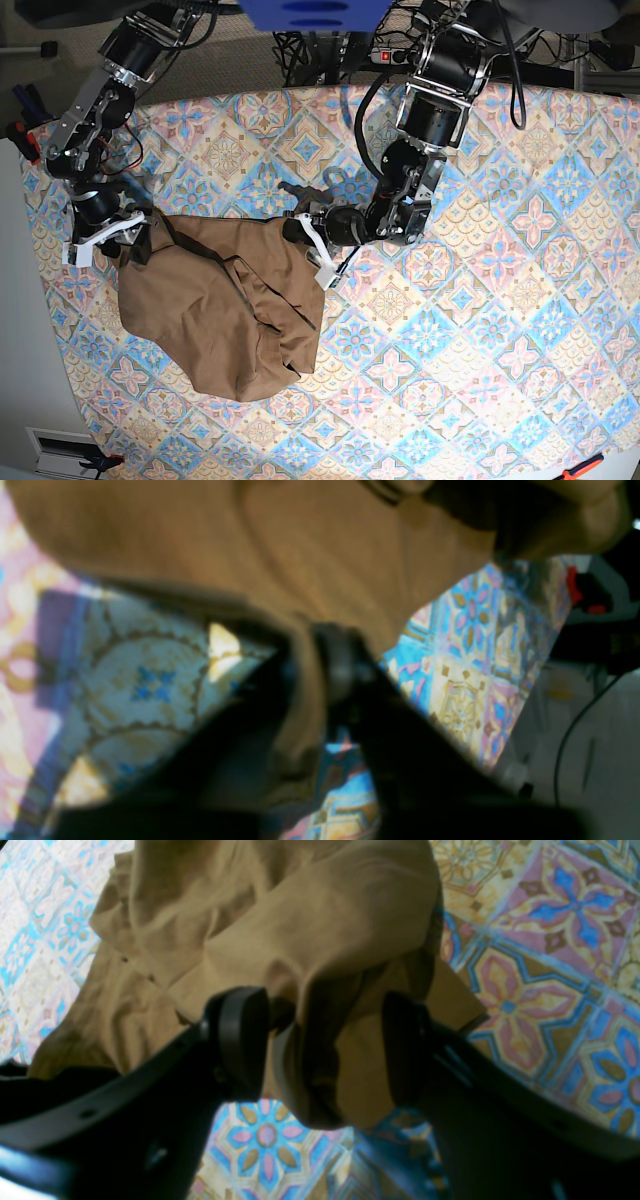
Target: Layout the t-shirt on the table in an organized manner, then fold the t-shirt properly
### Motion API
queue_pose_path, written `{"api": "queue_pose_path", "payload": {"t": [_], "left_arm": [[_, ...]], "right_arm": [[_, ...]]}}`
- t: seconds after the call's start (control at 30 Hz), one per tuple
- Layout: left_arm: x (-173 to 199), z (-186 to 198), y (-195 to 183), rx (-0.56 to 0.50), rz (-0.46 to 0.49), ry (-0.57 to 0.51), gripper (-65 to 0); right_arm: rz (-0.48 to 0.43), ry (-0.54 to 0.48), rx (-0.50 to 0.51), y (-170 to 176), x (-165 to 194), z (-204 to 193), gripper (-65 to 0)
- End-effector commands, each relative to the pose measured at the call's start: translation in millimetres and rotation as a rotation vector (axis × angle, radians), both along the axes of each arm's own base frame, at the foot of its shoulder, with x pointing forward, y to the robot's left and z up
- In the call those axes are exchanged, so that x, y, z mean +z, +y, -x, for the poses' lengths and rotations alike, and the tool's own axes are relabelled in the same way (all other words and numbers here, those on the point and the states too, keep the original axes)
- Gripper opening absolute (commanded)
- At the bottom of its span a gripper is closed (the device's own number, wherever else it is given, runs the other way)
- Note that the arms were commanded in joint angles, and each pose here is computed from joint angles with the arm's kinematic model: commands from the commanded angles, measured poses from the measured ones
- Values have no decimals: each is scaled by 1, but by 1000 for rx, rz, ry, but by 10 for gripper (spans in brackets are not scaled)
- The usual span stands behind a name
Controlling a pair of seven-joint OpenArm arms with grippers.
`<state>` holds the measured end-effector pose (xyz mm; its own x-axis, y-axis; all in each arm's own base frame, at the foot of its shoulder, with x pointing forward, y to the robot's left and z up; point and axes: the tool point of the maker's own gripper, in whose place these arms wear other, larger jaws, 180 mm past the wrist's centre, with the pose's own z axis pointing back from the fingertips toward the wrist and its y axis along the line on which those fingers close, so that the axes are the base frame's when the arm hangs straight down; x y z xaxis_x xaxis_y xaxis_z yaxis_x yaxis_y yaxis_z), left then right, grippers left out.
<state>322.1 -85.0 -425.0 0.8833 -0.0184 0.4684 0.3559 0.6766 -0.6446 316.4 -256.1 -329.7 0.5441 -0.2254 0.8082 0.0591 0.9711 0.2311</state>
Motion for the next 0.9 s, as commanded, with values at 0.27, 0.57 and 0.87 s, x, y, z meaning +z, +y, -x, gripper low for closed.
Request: {"api": "queue_pose_path", "payload": {"t": [0.27,0.57,0.87], "left_arm": [[4,10,27,-44,-92,-39,-650],[34,24,102,55,-115,-104,-650],[33,34,202,126,-290,-69,-650]], "right_arm": [[10,-64,-5,-5,18,-8,-304],[9,-65,-5,-4,18,-8,-304],[55,-124,13,-1,43,-10,-304]]}}
